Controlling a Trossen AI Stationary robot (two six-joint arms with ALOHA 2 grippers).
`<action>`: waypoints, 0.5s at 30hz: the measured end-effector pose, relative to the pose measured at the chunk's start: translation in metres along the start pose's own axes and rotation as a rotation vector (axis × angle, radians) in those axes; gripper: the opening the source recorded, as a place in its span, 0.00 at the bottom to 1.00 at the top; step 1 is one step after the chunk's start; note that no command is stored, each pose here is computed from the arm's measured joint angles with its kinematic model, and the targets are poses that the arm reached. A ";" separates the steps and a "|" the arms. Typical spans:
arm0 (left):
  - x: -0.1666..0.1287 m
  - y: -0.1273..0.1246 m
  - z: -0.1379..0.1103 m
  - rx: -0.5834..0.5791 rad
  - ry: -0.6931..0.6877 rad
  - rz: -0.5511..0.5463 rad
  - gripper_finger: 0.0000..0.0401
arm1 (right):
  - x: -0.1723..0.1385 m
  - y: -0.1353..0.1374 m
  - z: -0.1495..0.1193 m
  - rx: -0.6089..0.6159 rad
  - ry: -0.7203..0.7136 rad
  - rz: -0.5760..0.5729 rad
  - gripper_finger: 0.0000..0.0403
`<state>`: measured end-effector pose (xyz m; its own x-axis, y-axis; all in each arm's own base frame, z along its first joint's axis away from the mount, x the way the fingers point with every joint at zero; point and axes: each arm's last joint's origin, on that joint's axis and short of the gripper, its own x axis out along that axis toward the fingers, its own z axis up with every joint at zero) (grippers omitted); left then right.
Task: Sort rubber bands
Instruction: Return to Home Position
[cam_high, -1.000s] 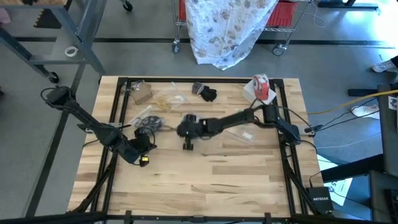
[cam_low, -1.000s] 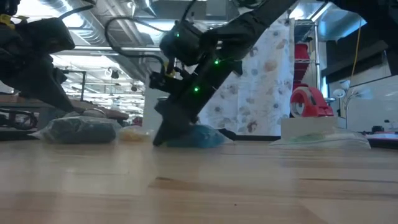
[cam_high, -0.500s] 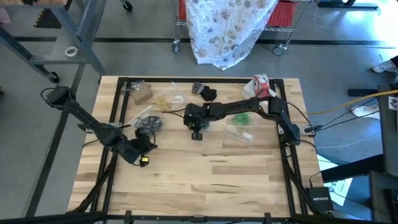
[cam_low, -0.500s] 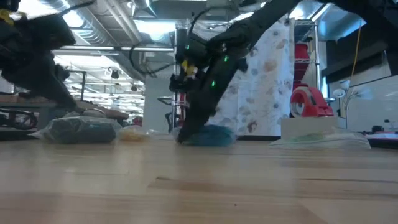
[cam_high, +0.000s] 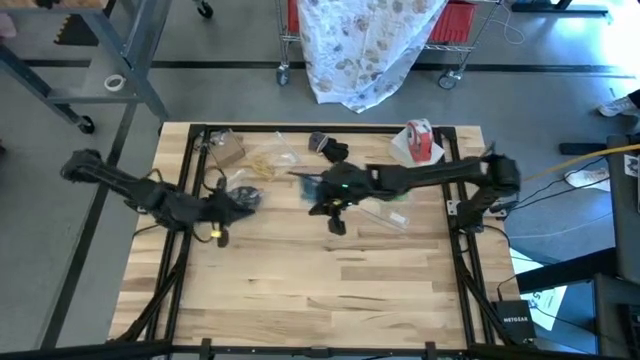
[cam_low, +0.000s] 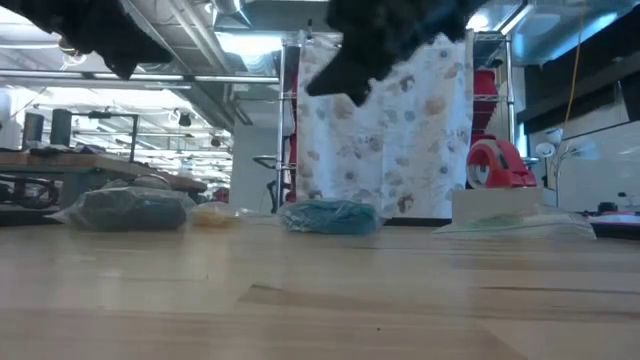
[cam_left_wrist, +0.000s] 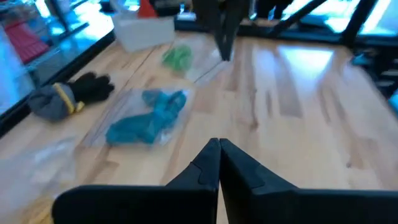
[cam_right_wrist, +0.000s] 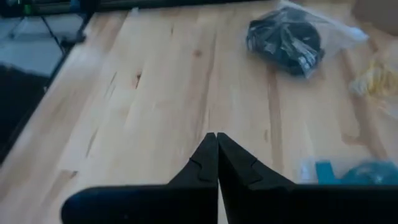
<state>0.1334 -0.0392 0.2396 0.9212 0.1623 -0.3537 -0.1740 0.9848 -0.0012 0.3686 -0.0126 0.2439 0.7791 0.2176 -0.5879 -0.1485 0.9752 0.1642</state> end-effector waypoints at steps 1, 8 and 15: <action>-0.003 0.005 0.000 -0.009 -0.020 -0.011 0.00 | -0.006 0.001 -0.008 0.016 -0.029 -0.009 0.00; -0.018 0.027 -0.013 -0.067 -0.116 0.002 0.00 | -0.056 0.010 -0.059 0.091 -0.280 -0.086 0.00; -0.027 0.035 -0.021 -0.192 -0.113 0.027 0.00 | -0.095 0.020 -0.106 0.177 -0.482 -0.053 0.00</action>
<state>0.0952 -0.0103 0.2296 0.9466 0.2048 -0.2492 -0.2519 0.9518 -0.1748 0.2272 -0.0092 0.2193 0.9811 0.0840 -0.1744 -0.0283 0.9536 0.2997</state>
